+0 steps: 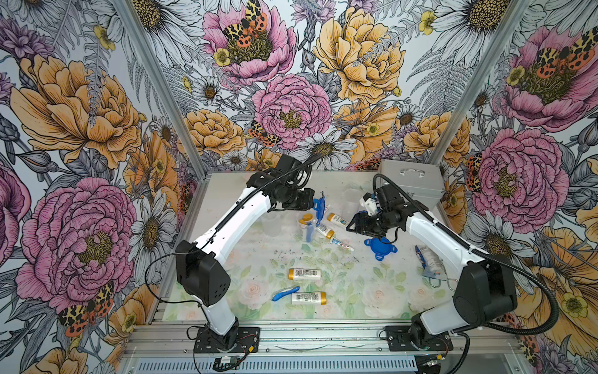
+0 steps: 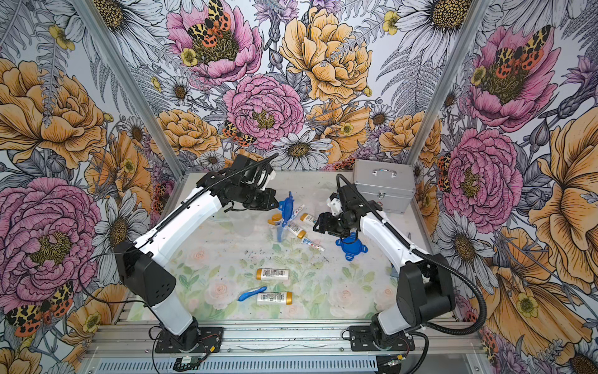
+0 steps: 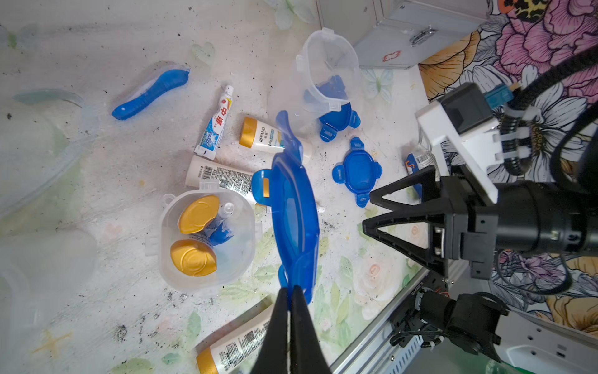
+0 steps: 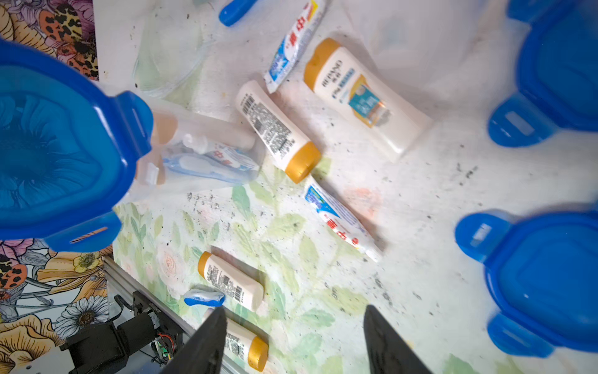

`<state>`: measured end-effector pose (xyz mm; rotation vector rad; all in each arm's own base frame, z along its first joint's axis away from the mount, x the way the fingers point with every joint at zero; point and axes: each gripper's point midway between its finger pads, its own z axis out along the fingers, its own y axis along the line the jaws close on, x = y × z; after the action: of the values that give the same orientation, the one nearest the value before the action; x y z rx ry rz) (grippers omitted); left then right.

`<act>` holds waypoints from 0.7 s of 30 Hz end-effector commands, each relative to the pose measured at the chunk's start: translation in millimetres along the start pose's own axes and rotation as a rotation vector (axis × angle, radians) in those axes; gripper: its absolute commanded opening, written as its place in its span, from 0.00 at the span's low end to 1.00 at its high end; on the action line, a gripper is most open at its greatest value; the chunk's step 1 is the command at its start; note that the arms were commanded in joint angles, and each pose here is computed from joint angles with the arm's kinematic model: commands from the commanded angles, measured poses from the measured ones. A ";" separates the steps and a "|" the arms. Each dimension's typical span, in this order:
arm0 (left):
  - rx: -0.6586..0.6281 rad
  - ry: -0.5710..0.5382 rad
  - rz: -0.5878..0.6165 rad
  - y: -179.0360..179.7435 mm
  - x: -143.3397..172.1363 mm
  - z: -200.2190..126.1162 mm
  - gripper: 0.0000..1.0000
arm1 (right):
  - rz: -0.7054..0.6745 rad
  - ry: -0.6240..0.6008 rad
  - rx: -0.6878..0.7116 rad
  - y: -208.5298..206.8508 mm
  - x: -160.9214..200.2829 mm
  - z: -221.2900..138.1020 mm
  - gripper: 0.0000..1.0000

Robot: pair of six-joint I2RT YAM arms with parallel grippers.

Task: Pack away toiletry kits
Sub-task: Close the lid on the container.

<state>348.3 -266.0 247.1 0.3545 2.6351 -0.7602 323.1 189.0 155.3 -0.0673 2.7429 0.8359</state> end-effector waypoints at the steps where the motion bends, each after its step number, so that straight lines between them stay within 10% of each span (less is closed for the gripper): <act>1: 0.064 0.048 -0.096 7.9 3.5 5.0 0.00 | -0.029 -0.022 0.002 17.1 -17.0 6.8 0.67; 21: -0.051 0.111 -0.232 90.3 17.9 15.0 0.00 | -0.118 0.021 -0.122 80.0 -53.9 42.0 0.67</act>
<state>358.8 -203.2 193.0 0.0752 2.8197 -0.7735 374.1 261.1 173.9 -0.2188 2.6923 0.9171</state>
